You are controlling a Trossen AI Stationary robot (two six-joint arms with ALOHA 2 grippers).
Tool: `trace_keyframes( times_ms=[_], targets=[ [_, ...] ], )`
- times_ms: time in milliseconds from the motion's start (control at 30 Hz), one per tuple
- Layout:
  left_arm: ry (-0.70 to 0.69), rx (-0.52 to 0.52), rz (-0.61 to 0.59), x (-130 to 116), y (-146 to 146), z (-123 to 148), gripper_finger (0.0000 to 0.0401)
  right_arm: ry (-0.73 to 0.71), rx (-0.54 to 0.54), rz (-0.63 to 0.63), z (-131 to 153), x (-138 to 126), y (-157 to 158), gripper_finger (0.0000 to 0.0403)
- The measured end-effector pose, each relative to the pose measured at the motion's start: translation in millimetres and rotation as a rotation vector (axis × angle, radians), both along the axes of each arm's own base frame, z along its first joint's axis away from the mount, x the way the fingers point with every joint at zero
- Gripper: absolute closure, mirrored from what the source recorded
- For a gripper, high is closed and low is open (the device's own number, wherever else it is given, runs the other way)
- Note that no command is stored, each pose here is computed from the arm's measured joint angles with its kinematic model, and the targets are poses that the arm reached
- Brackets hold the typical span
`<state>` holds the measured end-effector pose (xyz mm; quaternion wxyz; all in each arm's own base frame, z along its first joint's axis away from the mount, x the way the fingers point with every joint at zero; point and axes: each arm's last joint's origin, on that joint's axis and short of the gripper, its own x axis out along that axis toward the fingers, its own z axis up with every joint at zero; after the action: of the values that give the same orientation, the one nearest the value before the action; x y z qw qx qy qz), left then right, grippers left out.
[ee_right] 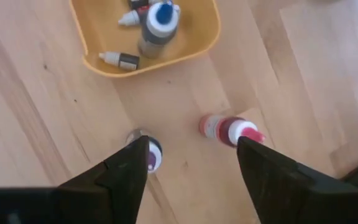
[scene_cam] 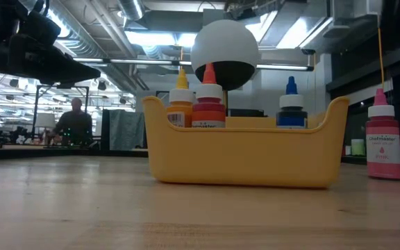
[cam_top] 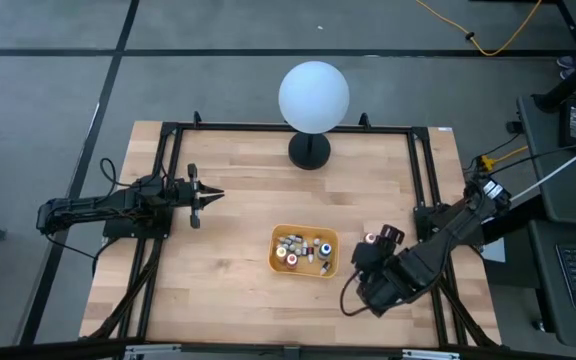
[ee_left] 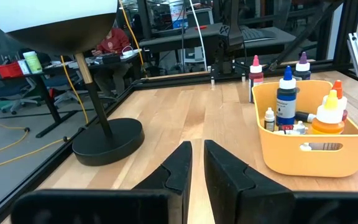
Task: Pick & Place food coloring
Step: Put the large purple food coloring bottle into the yellow bin
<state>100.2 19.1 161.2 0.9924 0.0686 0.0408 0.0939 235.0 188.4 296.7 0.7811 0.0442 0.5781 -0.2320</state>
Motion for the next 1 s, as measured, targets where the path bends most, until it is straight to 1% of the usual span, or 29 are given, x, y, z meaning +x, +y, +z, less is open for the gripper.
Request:
trace_keyframes(
  times_ms=[167, 333, 533, 700, 900, 1000],
  targets=[
    [0.0, 0.0, 0.0, 0, 0, 0, 0.0362, 0.014, -0.031, -0.074, -2, -8, 0, 0.0115],
    [-0.001, 0.0, 0.0, 0, 0, 0, 0.0365, 0.053, -0.05, -0.107, -17, -11, -3, 0.008],
    [0.0, 0.0, 0.0, 0, 0, 0, 0.0361, 0.1, -0.003, -0.132, -38, -8, -7, 0.0074],
    [0.0, 0.0, 0.0, 0, 0, 0, 0.0365, 0.123, 0.01, -0.15, -52, -7, -11, 0.0074],
    [0.0, 0.0, 0.0, 0, 0, 0, 0.0363, 0.117, 0.027, -0.134, -50, -5, -10, 0.0074],
    [0.0, 0.0, 0.0, 0, 0, 0, 0.0361, 0.126, -0.005, -0.135, -44, -7, -12, 0.0074]
  ],
)
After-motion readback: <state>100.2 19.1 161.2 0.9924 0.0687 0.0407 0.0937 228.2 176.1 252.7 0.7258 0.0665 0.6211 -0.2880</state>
